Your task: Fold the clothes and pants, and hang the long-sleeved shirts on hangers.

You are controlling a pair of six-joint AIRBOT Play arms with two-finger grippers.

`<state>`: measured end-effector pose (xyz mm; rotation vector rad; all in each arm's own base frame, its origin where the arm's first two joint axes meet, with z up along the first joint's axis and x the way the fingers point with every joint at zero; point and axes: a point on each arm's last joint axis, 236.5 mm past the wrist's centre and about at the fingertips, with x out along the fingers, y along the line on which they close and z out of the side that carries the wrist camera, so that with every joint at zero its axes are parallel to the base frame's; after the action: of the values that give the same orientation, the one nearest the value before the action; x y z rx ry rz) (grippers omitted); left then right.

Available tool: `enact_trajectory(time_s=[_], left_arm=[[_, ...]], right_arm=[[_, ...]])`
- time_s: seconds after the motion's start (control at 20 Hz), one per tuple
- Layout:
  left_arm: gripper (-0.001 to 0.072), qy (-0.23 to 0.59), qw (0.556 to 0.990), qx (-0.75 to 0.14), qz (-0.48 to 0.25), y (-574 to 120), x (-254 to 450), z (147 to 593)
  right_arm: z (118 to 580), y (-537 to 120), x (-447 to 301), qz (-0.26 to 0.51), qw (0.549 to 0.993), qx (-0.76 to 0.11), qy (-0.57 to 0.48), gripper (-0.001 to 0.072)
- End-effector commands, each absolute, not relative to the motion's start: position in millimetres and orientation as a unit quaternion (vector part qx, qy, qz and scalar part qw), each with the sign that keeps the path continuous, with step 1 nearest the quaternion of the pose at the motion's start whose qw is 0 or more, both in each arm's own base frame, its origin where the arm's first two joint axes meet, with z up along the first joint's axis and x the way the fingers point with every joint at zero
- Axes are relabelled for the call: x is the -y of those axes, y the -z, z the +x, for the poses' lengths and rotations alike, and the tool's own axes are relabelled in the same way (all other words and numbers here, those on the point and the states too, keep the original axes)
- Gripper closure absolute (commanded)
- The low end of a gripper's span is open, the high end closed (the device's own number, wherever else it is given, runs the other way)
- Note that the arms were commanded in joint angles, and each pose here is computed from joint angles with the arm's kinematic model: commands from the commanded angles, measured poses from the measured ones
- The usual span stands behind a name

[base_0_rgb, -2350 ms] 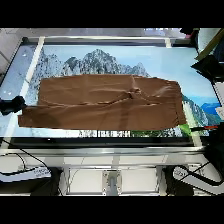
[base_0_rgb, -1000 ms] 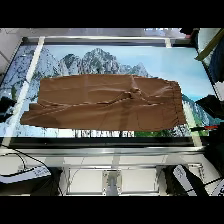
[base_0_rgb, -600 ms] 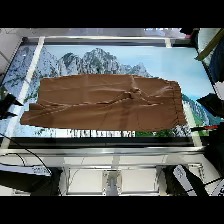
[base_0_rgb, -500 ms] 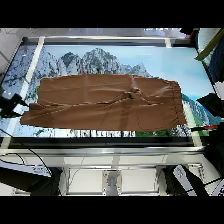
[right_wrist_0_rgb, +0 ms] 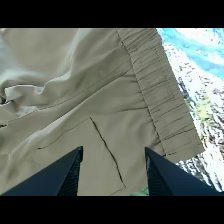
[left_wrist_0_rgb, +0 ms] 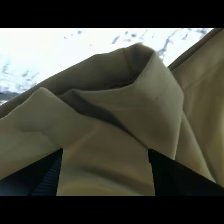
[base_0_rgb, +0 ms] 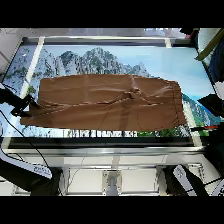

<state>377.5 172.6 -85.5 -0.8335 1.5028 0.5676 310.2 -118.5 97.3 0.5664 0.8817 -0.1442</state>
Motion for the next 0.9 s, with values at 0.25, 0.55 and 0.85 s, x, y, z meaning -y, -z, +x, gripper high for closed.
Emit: enact_trajectory(time_s=[0.25, 0.55, 0.85], left_arm=[[0.0132, -0.266, 0.603, -0.652, -0.375, 96, -174, 379], [0.0184, -0.264, 0.586, -0.669, -0.374, 108, -169, 373], [0.0696, -0.249, 0.594, -0.673, -0.363, 104, -168, 373]], right_arm=[[310, -96, 121, 0.265, 0.864, -0.421, 0.073, 0.0263], [312, -98, 125, 0.263, 0.868, -0.414, 0.079, 0.0263], [312, -98, 125, 0.263, 0.868, -0.413, 0.079, 0.0263]])
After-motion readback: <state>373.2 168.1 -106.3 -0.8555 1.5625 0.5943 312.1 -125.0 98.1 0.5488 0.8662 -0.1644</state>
